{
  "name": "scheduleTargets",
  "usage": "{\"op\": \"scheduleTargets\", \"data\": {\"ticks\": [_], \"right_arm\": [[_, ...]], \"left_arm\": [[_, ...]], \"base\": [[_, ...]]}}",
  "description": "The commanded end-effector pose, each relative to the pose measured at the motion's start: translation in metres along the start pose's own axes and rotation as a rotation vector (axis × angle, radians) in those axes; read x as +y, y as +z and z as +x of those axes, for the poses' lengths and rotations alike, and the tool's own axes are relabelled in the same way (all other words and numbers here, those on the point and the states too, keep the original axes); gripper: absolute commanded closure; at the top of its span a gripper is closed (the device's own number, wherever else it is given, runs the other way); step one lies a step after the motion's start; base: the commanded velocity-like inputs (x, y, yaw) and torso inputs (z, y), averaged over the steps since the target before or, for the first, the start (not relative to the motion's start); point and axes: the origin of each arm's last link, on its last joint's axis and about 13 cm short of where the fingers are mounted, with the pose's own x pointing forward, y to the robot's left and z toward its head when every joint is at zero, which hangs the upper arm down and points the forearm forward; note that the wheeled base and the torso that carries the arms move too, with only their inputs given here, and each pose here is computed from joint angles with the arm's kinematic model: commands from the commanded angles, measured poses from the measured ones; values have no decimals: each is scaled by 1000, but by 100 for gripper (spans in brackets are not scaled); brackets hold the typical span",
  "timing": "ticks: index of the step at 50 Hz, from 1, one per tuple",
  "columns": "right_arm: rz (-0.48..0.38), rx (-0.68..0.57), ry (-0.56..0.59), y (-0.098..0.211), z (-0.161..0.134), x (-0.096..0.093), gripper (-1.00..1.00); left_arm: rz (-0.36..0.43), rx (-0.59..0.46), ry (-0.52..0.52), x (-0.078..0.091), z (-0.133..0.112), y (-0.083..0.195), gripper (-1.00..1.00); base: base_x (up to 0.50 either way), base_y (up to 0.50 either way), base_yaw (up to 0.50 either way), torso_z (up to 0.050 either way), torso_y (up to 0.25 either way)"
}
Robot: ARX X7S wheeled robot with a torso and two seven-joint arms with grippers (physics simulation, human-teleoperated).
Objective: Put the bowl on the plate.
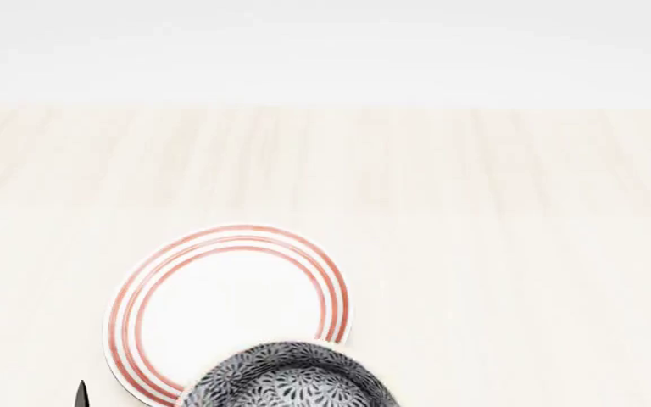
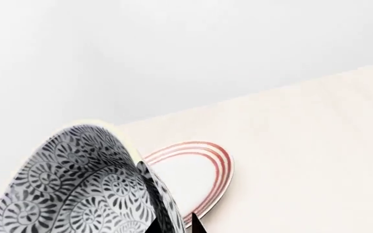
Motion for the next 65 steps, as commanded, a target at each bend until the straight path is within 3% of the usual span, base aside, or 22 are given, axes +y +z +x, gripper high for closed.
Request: {"op": "scheduleTargets", "data": {"ticks": [1, 13, 17, 32, 47, 60, 62, 65], "right_arm": [[-12, -165, 143, 29, 47, 3, 100], [59, -201, 152, 48, 90, -8, 100], [118, -148, 77, 50, 108, -14, 100], [225, -77, 71, 48, 174, -25, 100], [279, 44, 73, 37, 208, -33, 100], [287, 41, 78, 35, 209, -33, 100], [353, 66, 121, 40, 211, -31, 100], [390, 145, 83, 46, 218, -28, 100]], "left_arm": [[-7, -4, -17, -3, -1, 0, -100], [-13, -3, -22, -3, -5, 2, -100], [-15, -1, -24, -4, -6, 2, -100], [-25, -4, -24, -2, -7, 3, -100], [-28, -6, -13, -1, -9, 2, -100], [-28, -5, -13, -1, -9, 2, -100], [-28, -5, -14, -1, -9, 2, -100], [-25, -4, -18, -2, -9, 1, -100]], "base": [[0, 0, 0, 0, 0], [0, 0, 0, 0, 0], [0, 0, 0, 0, 0], [0, 0, 0, 0, 0], [0, 0, 0, 0, 0], [0, 0, 0, 0, 0], [0, 0, 0, 0, 0], [0, 0, 0, 0, 5]]}}
